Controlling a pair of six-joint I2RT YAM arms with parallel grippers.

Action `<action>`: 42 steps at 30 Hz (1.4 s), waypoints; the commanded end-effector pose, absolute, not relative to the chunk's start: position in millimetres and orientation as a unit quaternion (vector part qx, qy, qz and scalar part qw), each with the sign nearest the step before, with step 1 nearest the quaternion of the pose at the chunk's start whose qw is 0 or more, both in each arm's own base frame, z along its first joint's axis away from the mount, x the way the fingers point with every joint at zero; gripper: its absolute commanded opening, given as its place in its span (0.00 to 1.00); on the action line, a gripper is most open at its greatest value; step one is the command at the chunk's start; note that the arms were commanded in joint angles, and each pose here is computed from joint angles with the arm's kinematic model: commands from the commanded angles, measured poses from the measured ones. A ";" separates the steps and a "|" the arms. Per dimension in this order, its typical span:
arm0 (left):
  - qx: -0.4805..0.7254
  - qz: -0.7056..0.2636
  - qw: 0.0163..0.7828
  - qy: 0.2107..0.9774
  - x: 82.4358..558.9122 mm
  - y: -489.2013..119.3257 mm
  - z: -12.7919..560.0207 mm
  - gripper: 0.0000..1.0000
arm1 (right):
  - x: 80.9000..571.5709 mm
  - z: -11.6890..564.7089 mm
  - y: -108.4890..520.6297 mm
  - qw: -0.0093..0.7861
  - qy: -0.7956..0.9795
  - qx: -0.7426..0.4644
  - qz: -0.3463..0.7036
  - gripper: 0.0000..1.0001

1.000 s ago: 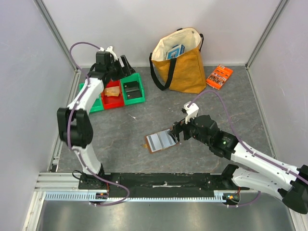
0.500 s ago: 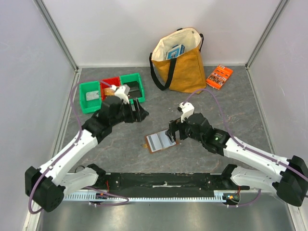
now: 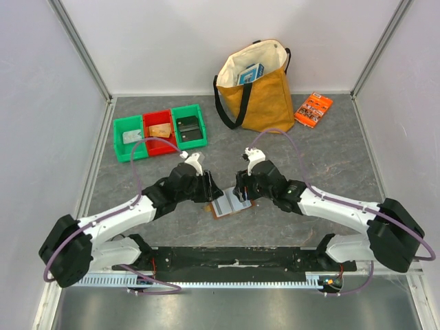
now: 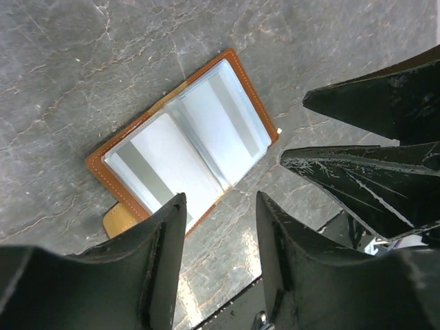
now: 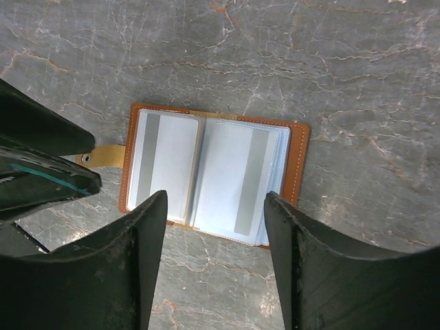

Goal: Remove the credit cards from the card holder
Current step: Remove the credit card from the card holder.

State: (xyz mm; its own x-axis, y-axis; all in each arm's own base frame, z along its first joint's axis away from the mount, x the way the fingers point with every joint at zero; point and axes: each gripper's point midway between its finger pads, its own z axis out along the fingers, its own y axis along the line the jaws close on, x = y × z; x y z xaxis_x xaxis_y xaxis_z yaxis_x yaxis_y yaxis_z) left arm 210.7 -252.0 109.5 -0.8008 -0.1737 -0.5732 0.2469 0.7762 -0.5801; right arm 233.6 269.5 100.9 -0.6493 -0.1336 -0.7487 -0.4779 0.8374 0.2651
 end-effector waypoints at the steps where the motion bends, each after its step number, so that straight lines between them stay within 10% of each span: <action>1: -0.002 -0.346 0.318 0.883 219.8 -266.3 101.2 0.46 | 237.7 92.5 283.4 0.380 0.875 -0.153 0.257 0.61; 7: -0.026 -0.313 0.283 0.906 213.5 -258.2 64.9 0.26 | 236.1 65.2 277.1 0.361 0.891 -0.142 0.235 0.54; 42: -0.047 -0.304 0.202 0.930 180.9 -253.1 19.4 0.10 | 204.0 59.7 326.0 0.281 0.871 -0.183 0.359 0.34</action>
